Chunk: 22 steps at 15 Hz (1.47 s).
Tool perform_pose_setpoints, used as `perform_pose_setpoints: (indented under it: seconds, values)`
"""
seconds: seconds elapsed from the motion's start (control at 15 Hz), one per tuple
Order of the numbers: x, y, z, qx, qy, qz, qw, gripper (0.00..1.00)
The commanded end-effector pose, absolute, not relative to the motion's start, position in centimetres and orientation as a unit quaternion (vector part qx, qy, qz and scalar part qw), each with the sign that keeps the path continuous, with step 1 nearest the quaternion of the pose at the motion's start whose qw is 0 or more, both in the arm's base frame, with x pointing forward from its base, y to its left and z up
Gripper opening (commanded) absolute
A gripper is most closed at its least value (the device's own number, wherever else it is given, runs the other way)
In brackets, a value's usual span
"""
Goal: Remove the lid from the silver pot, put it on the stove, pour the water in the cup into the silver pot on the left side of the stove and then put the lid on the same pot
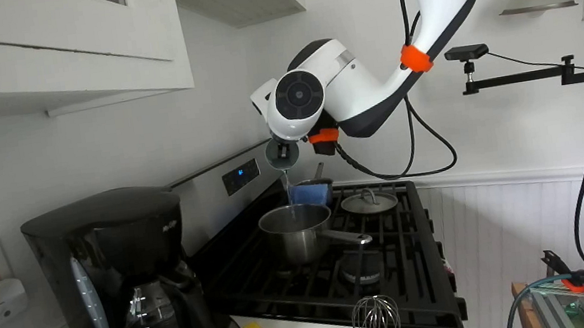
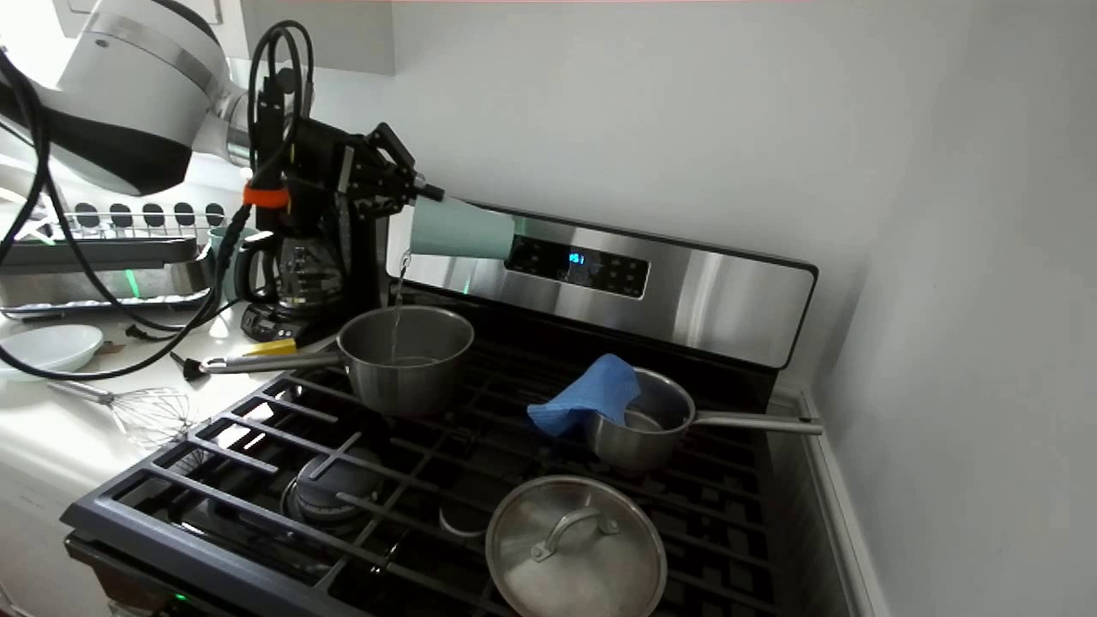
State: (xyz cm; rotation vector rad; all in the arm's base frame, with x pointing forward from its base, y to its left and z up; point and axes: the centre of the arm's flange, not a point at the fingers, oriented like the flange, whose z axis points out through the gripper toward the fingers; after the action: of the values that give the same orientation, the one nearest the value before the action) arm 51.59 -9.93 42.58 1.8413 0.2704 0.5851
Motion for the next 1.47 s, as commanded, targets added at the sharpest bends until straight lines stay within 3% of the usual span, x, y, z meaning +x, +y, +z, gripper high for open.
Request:
perform_pose_setpoints:
  seconds: [0.0,0.73,1.4]
  values:
    - [51.3,-10.0,42.7,0.771,0.113,0.256,0.572,0.01]
    - [51.6,-11.2,43.8,0.799,0.098,0.238,0.544,0.01]
    - [52.2,-12.6,45.2,0.872,0.069,0.189,0.447,0.01]
